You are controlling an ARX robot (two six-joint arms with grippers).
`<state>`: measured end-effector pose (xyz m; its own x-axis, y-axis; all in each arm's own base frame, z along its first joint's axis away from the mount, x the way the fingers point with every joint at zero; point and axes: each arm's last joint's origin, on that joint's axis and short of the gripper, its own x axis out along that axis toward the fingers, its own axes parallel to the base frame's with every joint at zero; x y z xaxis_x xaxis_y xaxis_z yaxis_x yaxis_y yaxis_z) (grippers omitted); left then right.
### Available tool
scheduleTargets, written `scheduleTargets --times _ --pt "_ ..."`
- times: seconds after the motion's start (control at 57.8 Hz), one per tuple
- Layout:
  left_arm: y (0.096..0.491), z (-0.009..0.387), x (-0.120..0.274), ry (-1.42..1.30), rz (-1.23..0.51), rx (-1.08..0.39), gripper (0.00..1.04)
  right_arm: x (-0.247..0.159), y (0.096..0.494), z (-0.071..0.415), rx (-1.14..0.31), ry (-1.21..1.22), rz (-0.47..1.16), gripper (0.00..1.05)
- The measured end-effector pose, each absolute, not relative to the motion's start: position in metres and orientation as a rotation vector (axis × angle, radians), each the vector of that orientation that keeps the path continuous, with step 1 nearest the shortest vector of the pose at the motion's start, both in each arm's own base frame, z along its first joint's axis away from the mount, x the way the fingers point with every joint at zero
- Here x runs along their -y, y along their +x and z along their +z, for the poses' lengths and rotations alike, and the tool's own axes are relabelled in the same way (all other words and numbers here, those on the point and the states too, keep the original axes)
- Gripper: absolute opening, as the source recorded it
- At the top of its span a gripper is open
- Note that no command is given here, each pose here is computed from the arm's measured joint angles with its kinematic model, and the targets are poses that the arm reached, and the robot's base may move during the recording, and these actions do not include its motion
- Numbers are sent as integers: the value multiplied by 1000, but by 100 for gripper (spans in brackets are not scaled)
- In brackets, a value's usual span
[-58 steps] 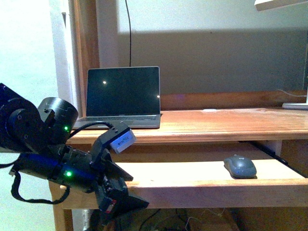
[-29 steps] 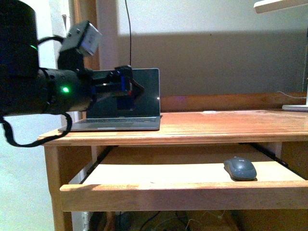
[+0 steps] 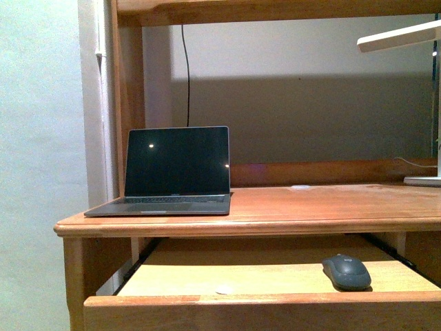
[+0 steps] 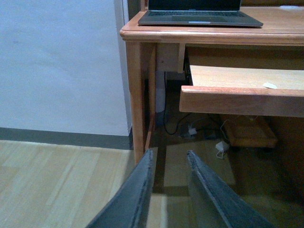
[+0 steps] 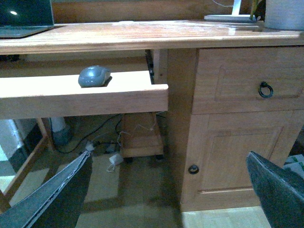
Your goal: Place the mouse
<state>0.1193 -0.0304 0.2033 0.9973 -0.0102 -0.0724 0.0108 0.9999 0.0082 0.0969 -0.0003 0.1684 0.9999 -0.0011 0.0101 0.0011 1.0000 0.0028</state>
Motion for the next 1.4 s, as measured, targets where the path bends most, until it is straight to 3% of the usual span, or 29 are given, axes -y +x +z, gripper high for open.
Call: scheduleTargets --times 0.121,0.848,1.108,1.333,1.402 --pt "109 202 21 -16 -11 3 3 0 97 168 10 3 0 97" --pt "97 167 1 -9 -5 4 3 0 97 168 10 3 -1 97" --pt "97 167 1 -9 -6 4 48 0 97 168 10 3 0 97" --pt "97 167 1 -8 -6 4 92 -23 106 170 -169 26 236 97" --pt "97 167 1 -7 -6 4 99 -33 110 180 -162 12 271 97"
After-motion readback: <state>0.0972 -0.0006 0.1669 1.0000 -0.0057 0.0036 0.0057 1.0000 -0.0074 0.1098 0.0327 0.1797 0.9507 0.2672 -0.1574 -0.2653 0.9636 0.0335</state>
